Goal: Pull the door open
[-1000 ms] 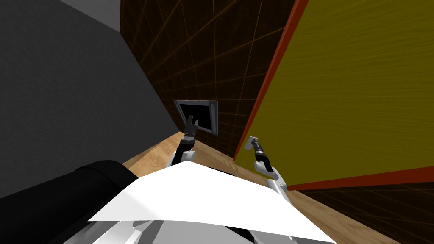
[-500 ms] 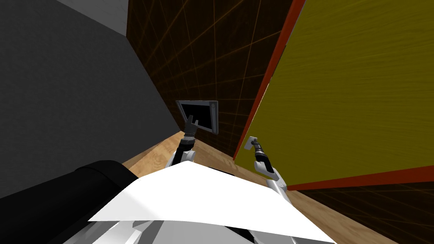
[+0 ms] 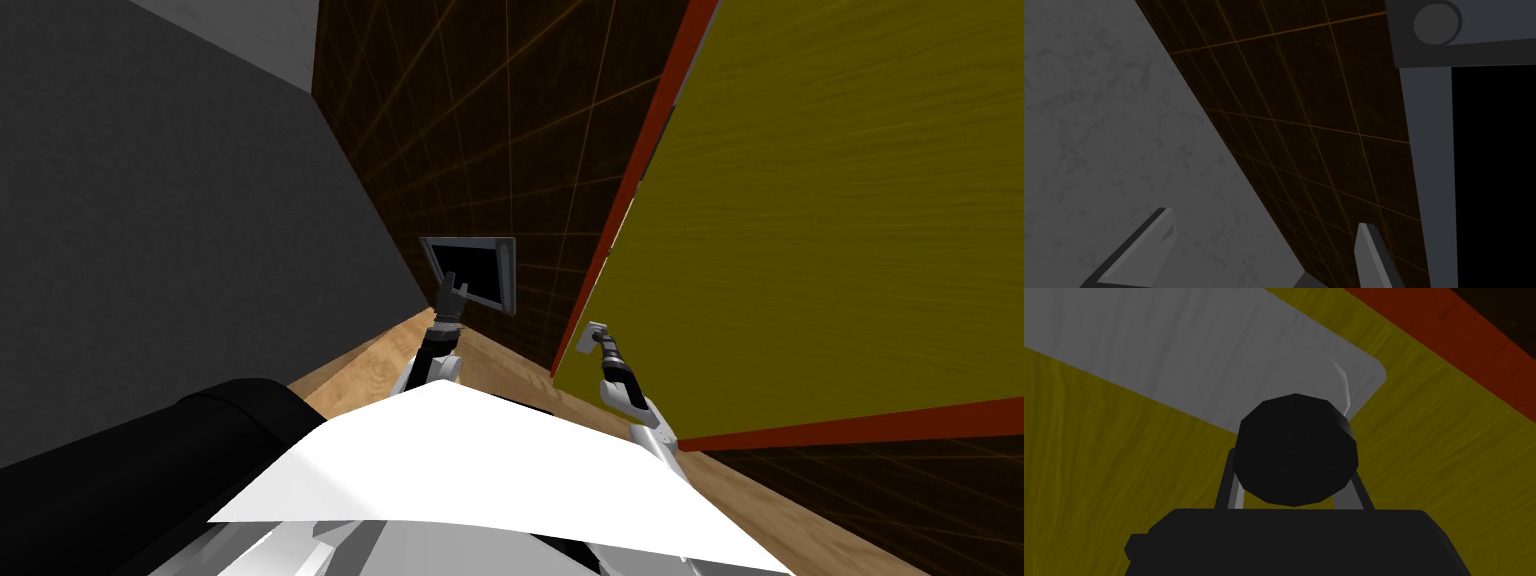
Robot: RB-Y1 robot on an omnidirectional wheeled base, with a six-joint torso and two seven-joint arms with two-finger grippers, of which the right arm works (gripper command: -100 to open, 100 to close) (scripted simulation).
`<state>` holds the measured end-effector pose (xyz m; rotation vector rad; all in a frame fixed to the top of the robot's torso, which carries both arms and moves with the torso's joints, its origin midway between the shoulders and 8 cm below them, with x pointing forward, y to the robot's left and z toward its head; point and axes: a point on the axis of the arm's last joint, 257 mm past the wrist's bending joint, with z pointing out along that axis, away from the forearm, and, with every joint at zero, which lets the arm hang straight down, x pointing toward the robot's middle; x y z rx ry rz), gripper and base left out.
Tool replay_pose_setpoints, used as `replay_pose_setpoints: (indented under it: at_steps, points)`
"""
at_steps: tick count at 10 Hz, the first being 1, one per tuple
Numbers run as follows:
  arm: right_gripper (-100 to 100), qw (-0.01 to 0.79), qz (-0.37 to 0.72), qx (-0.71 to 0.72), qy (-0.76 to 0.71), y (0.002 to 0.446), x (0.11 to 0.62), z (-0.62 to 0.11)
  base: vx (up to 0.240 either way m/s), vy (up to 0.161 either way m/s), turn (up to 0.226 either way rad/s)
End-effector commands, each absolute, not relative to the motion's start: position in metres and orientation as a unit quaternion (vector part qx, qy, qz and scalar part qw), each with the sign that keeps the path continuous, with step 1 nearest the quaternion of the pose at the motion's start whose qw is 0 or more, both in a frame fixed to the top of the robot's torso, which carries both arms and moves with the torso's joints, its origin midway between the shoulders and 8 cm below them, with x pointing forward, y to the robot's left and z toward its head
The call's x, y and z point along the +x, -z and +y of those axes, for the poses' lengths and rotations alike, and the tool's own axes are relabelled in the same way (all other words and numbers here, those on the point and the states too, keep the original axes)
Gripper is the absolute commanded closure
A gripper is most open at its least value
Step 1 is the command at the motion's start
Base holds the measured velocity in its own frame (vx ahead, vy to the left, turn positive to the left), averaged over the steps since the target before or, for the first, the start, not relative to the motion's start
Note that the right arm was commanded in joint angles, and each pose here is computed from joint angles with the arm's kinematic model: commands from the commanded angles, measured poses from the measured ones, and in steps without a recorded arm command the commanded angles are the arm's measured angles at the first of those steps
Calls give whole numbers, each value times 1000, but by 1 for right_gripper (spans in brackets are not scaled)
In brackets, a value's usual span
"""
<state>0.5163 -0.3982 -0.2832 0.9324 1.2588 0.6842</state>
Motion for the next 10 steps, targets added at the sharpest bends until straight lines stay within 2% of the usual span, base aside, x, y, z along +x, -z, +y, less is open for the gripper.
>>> replay_pose_setpoints:
  at_steps: [1,10]
  points:
    - [100,642,548,426,-325,286,518,-386,-43,-18,26]
    - [100,591,474,505,-413,285,515,-386,-42,-20,41]
